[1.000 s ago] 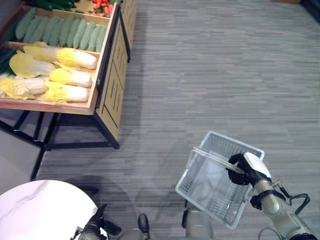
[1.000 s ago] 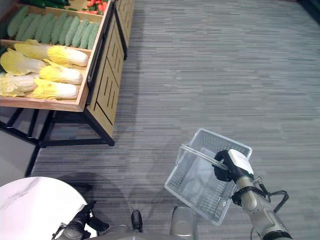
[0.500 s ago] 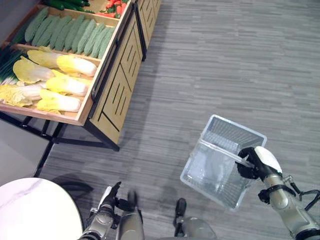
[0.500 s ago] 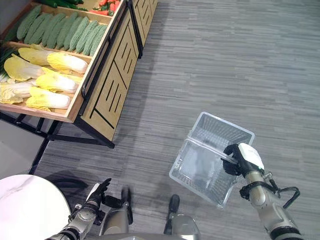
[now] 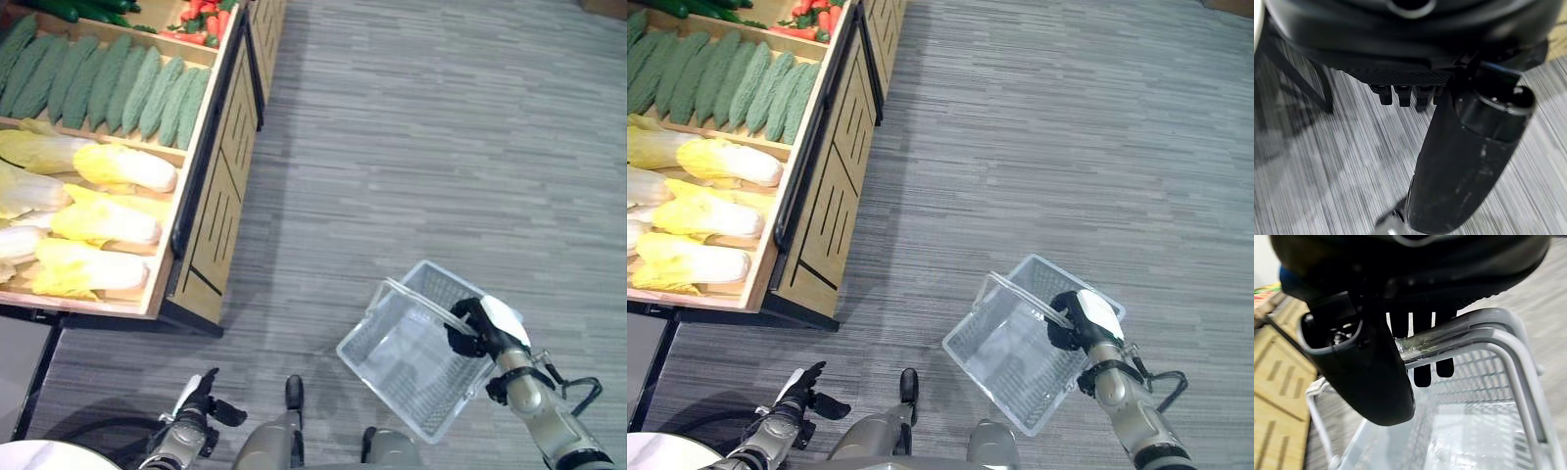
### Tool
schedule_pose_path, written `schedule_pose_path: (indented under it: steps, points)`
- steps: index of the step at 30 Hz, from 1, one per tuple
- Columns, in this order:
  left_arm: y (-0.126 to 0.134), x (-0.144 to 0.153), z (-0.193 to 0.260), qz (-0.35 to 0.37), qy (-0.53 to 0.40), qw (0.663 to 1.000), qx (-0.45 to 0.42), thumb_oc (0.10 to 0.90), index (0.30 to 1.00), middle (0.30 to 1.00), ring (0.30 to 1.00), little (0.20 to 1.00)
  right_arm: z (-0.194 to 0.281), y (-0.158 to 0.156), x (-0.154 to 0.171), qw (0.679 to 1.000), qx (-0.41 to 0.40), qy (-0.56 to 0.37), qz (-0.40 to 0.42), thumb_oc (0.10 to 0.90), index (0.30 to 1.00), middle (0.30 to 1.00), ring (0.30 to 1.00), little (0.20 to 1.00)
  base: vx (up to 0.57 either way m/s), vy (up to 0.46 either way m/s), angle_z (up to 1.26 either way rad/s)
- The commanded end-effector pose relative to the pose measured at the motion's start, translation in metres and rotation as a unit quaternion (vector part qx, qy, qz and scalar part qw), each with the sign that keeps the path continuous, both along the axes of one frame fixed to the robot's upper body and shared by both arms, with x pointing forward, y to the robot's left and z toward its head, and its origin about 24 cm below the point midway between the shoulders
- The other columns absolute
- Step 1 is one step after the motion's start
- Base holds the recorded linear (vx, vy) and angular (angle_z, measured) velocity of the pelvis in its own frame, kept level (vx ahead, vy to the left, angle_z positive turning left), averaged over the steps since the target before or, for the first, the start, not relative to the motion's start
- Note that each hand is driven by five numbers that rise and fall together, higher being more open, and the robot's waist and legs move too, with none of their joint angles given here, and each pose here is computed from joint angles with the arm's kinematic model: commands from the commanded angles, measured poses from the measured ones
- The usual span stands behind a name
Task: Get the vegetables into the basket
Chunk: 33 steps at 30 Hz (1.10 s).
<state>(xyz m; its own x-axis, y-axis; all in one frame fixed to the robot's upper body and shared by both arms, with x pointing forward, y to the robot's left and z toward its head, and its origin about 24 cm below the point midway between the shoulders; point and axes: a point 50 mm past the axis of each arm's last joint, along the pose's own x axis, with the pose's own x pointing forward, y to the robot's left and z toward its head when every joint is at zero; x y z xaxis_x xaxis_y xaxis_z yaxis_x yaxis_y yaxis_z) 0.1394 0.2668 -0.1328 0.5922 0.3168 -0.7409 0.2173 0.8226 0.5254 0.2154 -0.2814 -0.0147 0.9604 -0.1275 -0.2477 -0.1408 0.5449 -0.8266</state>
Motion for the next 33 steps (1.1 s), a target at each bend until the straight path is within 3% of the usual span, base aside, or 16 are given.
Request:
schedule_pose_path:
  steps: [1, 7, 12, 14, 20, 27, 33]
  points:
    - [0.008, 0.003, 0.005, 0.015, -0.023, 1.0, 0.008, 0.9, 1.0, 1.0, 1.0, 1.0, 0.061, 0.005, 0.035, 0.987, 0.003, -0.157, 0.027, 0.4, 0.3, 0.3, 0.3, 0.3, 0.22, 0.047, -0.03]
    - [0.0, 0.005, 0.002, 0.008, -0.014, 1.0, 0.004, 0.9, 1.0, 1.0, 1.0, 1.0, 0.067, 0.007, 0.035, 0.985, -0.004, -0.168, 0.037, 0.4, 0.3, 0.3, 0.3, 0.3, 0.4, -0.104, 0.31]
    - [-0.001, -0.016, -0.007, 0.028, 0.022, 0.999, -0.001, 0.9, 1.0, 1.0, 1.0, 1.0, 0.07, 0.008, 0.037, 0.984, -0.002, -0.171, 0.047, 0.4, 0.3, 0.3, 0.3, 0.3, 0.33, -0.214, 0.83]
    - [-0.003, -0.026, -0.012, 0.073, 0.032, 0.997, -0.02, 0.9, 1.0, 1.0, 1.0, 1.0, 0.074, 0.004, 0.035, 0.984, -0.011, -0.173, 0.051, 0.4, 0.3, 0.3, 0.3, 0.3, 0.34, -0.401, 0.29]
    - [-0.01, -0.018, -0.013, 0.148, 0.005, 0.988, -0.054, 0.9, 1.0, 1.0, 1.0, 1.0, 0.065, -0.009, 0.021, 0.988, -0.018, -0.152, 0.025, 0.4, 0.3, 0.3, 0.3, 0.3, 0.17, -0.239, 0.4]
    - [-0.019, -0.007, -0.011, 0.108, -0.003, 0.993, -0.046, 0.9, 1.0, 1.0, 1.0, 1.0, 0.041, -0.02, -0.006, 0.994, -0.019, -0.109, -0.022, 0.4, 0.3, 0.3, 0.3, 0.3, 0.26, -0.05, 1.12]
    - [-0.009, -0.029, -0.015, 0.108, 0.031, 0.993, -0.028, 0.9, 1.0, 1.0, 1.0, 1.0, 0.035, -0.012, -0.003, 0.995, -0.018, -0.094, -0.007, 0.4, 0.3, 0.3, 0.3, 0.3, 0.26, 0.191, -0.13]
